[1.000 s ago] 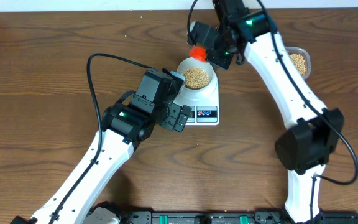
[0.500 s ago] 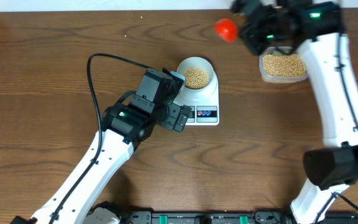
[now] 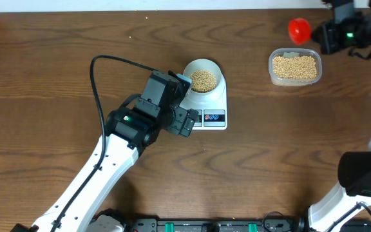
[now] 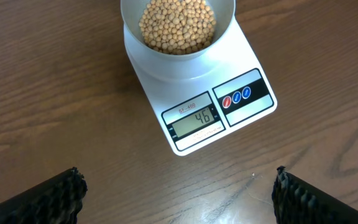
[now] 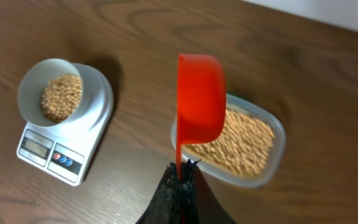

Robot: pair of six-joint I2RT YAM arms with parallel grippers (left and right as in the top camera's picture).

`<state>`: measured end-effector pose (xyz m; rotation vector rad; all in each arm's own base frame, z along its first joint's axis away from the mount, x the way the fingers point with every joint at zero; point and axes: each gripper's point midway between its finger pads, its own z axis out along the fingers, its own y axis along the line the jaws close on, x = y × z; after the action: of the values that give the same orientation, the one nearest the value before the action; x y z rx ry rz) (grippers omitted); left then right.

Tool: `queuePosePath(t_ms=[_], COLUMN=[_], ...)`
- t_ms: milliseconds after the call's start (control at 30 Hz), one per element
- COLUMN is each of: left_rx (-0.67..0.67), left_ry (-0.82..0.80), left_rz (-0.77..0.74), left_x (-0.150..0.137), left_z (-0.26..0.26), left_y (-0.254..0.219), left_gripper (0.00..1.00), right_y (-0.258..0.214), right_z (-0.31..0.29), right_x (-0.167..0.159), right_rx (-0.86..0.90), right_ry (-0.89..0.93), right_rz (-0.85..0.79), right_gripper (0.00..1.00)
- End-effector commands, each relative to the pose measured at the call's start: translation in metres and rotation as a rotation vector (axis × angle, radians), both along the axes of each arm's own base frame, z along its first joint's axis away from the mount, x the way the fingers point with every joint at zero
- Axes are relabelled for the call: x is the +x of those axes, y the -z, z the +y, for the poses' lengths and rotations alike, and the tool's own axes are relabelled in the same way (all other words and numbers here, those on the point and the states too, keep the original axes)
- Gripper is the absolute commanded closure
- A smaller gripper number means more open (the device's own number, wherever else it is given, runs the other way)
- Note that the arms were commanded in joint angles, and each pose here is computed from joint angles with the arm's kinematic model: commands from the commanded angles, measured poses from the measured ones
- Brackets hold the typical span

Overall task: Scoop item into bowl and weigh 50g on scale
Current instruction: 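Carry the red scoop right with the right gripper over the soybean tub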

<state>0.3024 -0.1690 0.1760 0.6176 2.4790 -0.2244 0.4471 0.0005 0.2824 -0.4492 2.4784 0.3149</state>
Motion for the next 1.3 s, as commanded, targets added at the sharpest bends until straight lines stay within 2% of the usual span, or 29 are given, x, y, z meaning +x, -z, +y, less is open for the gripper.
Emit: queuePosePath(t_ms=[0,400,1267], left_rx=[0.013,0.013,0.013], left_ry=[-0.012,-0.012,-0.012], left_rz=[0.004,0.004,0.004], left_x=[0.002,0.002,0.002], left_z=[0.003,0.003,0.003], left_y=[0.003,0.003,0.003], left_gripper=[0.02,0.02,0.02], right_y=[-0.015,-0.006,0.005], right_z=[-0.017,-0.056,-0.060], right_x=[-0.008,-0.022,-0.027], right_rx=[0.031,0.025,0.035], right_ry=[0.058,0.158,0.170], right_rz=[-0.011,0.046,0.094], right_gripper=[0.99,0.99,0.99])
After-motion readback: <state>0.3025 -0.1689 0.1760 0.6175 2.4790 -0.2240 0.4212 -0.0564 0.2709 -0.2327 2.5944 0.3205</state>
